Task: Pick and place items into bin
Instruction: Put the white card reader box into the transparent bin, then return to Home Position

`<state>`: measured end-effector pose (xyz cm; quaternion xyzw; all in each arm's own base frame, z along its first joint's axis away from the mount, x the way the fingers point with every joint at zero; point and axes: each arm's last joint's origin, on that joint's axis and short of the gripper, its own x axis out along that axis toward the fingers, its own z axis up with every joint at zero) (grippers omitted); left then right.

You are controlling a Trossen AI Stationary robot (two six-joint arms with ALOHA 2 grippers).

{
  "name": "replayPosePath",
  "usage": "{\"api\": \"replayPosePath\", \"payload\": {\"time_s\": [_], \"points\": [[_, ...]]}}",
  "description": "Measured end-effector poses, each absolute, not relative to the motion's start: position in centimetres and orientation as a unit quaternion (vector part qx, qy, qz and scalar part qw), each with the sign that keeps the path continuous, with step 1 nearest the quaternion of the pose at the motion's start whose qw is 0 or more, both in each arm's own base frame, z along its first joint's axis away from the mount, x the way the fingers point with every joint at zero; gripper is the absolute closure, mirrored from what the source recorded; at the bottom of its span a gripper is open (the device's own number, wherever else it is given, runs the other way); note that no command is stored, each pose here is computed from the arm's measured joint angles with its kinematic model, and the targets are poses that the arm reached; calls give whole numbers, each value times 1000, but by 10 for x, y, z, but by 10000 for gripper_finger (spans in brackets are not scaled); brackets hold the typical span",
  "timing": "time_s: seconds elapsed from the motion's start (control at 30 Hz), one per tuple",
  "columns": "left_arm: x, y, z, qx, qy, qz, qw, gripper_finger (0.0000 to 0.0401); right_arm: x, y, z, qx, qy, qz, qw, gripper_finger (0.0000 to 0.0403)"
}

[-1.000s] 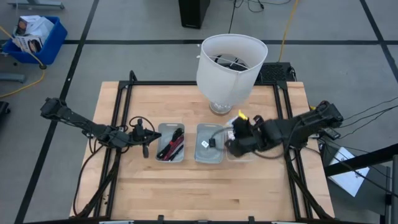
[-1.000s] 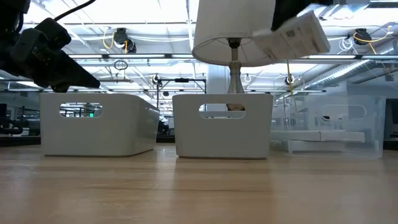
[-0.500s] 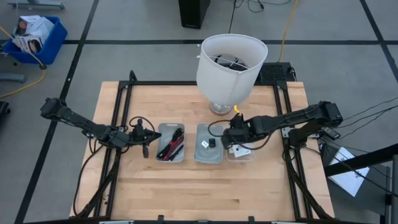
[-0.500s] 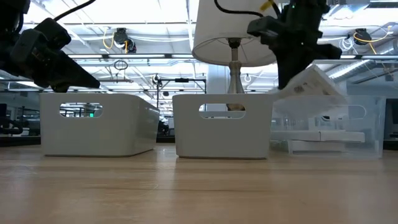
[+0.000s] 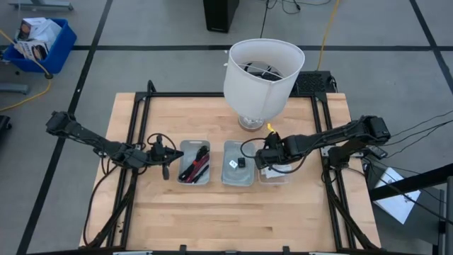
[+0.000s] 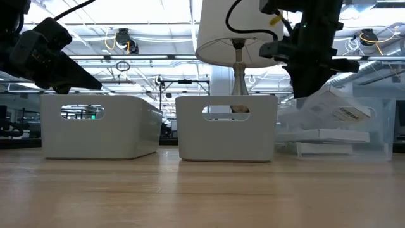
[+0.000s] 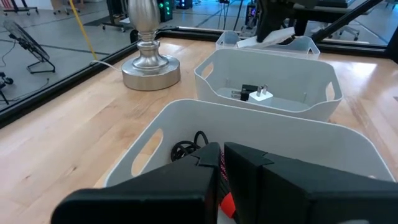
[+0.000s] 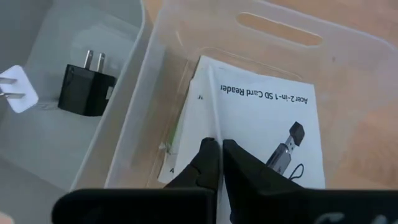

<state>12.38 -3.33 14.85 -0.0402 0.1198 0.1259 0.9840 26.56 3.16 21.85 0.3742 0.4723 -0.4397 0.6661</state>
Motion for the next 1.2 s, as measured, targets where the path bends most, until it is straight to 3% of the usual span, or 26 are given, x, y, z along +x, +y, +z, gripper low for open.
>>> {"api": "replayPosePath", "payload": {"time_s": [0.57, 0.73, 0.97, 1.2], "points": [[124, -33, 148, -43, 119, 126, 984, 370, 272, 32, 220, 338, 479, -390, 710, 327], [124, -34, 148, -46, 122, 113, 985, 370, 267, 38, 241, 254, 432, -368, 783, 324], [124, -37, 149, -51, 121, 84, 988, 371, 242, 74, 292, 88, 297, -255, 916, 328], [121, -55, 166, -5, 47, 10, 999, 395, 187, 113, 286, -77, 169, -189, 964, 381]]}}
